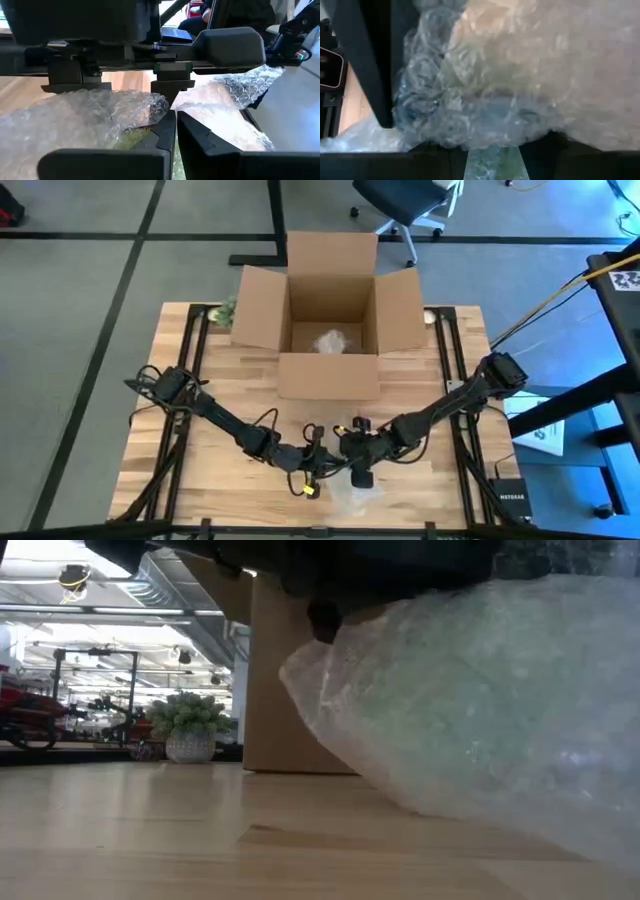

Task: Wrap mug
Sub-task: Wrap the green mug with bubble wrap

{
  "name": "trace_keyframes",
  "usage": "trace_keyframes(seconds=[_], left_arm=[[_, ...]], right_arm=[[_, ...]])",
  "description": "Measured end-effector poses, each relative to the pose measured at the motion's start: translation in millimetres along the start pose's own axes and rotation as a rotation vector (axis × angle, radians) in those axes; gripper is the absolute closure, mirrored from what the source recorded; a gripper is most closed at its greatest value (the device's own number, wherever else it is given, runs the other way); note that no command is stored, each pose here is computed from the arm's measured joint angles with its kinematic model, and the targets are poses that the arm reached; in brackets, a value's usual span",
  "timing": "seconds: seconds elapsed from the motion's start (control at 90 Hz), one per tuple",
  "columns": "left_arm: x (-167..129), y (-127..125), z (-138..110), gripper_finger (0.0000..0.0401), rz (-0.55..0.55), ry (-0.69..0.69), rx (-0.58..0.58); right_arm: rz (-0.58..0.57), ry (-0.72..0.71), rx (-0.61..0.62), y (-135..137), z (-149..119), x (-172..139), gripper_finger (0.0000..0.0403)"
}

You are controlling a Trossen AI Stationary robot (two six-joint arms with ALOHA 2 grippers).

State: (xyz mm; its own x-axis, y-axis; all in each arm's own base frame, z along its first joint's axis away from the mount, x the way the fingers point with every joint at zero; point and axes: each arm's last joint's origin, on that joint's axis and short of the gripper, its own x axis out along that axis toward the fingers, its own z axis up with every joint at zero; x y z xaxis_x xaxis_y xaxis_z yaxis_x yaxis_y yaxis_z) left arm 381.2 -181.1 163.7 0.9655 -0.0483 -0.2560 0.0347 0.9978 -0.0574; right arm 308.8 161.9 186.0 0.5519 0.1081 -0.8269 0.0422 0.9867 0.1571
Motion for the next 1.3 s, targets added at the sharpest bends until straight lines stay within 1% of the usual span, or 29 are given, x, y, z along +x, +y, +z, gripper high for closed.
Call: trace_keyframes(seconds=[0.322,0.378,0.489,0.622,0.778,0.878,0.944,1.011,1.144,1.233,1.3], left_arm=[[-0.2,0.6,-4.3,0.0401,0.001,0.048,0.014],[0.0,1.2,-7.6,0.0401,0.005,0.067,0.021],[0.4,2.8,-14.5,0.0401,0.018,0.105,0.035],[-0.2,3.0,-12.7,0.0401,0.022,0.110,0.021],[0.0,2.6,-12.1,0.0401,0.019,0.099,0.015],[0.5,3.9,-10.9,0.0401,0.022,0.092,0.004],[-0.2,4.4,-8.3,0.0401,0.010,0.090,-0.024],[-2.4,4.3,-2.9,0.0401,-0.007,0.084,-0.043],[-2.9,4.5,0.1,0.0401,0.012,0.066,-0.020],[-2.5,6.2,0.8,0.0401,0.018,0.065,-0.055],[-2.7,6.6,1.8,0.0401,0.019,0.062,-0.062]], right_arm=[[-0.003,-0.004,0.015,-0.1,0.3,0.0,0.0265],[-0.003,-0.004,0.034,-0.5,0.5,0.1,0.0265],[-0.004,-0.004,0.033,-1.0,0.8,-0.3,0.0265],[0.040,0.016,-0.017,1.8,5.1,-6.9,0.0265],[0.037,0.028,-0.057,6.4,16.7,-17.4,0.0265],[0.026,0.051,-0.058,4.5,15.6,-17.5,0.0265],[0.062,0.064,-0.044,6.3,16.6,-18.5,0.0265],[0.102,0.088,-0.057,8.0,17.9,-20.5,0.0265],[0.091,0.111,-0.070,10.2,23.7,-28.4,0.0265],[0.083,0.095,-0.073,12.4,29.8,-33.8,0.0265],[0.084,0.087,-0.091,13.4,32.4,-35.8,0.0265]])
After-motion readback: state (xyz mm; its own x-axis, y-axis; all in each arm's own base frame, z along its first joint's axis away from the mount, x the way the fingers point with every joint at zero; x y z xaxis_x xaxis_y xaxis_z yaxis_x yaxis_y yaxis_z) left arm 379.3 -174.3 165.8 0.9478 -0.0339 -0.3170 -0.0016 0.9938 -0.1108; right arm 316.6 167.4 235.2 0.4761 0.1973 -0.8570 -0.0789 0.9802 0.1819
